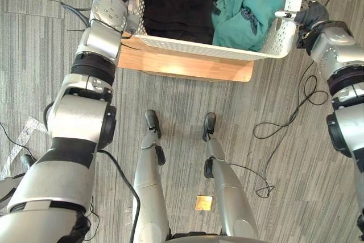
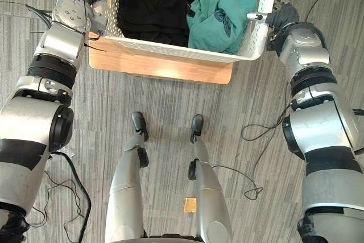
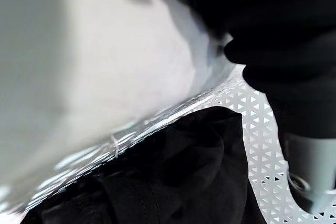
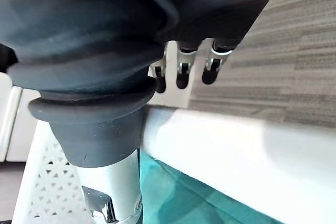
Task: Pick up the laundry basket with both hands and put the clothes into the washing machine.
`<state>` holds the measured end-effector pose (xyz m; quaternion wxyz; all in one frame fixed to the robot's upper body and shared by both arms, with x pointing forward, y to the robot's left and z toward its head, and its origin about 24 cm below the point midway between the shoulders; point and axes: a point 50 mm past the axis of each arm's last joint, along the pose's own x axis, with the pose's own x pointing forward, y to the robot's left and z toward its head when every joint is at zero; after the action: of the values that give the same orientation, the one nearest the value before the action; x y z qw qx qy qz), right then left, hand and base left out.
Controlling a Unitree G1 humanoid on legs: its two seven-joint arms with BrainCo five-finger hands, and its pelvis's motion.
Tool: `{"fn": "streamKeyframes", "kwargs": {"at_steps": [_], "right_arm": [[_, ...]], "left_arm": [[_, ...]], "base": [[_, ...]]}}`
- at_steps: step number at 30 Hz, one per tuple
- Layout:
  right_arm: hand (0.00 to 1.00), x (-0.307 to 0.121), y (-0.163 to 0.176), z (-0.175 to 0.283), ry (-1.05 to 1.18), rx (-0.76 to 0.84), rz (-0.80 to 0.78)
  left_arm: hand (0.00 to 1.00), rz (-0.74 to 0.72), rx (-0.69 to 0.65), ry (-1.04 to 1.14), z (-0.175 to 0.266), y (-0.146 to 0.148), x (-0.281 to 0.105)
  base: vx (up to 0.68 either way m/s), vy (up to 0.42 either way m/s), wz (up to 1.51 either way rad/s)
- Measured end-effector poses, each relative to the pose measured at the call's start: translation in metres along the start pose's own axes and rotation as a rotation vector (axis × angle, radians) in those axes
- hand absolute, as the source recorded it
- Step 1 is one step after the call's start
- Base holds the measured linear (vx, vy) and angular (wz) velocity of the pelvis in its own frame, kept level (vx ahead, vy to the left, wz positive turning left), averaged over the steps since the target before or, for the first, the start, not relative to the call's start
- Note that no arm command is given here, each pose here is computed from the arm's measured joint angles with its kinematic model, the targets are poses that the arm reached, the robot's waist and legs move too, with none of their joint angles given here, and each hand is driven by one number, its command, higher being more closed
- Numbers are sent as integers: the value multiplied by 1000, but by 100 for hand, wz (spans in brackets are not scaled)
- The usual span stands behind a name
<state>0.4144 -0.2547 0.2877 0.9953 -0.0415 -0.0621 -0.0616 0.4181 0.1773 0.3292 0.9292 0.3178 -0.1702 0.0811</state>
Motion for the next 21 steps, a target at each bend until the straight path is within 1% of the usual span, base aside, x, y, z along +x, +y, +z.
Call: {"fn": "streamKeyframes", "kwargs": {"at_steps": [5, 10, 16, 17, 18, 19, 20, 21], "right_arm": [[0, 0, 3, 0, 1, 2, 5], [0, 0, 2, -1, 4, -14, 4], [0, 2, 9, 9, 7, -208, 11], [0, 2, 8, 9, 9, -212, 9], [0, 2, 7, 8, 16, -232, 1], [0, 2, 6, 7, 24, -244, -4], [100, 2, 6, 7, 28, -244, -6], [100, 2, 6, 6, 33, -245, -10]], "left_arm": [[0, -10, -24, -8, 3, -4, 0], [0, -17, -20, -28, 11, -7, 1], [0, -17, 12, -46, 19, -7, 2], [0, -17, 17, -47, 19, -8, 2], [100, -20, 37, -50, 20, -9, 2], [100, -23, 60, -53, 21, -11, 2], [100, -22, 77, -56, 21, -11, 2], [100, -24, 102, -59, 22, -13, 2]], "base": [[0, -27, 5], [4, -23, 12], [3, -16, 3], [-5, -29, 4], [-5, -28, 3], [-5, -28, 5], [-3, -27, 6], [-2, -20, 5]]}}
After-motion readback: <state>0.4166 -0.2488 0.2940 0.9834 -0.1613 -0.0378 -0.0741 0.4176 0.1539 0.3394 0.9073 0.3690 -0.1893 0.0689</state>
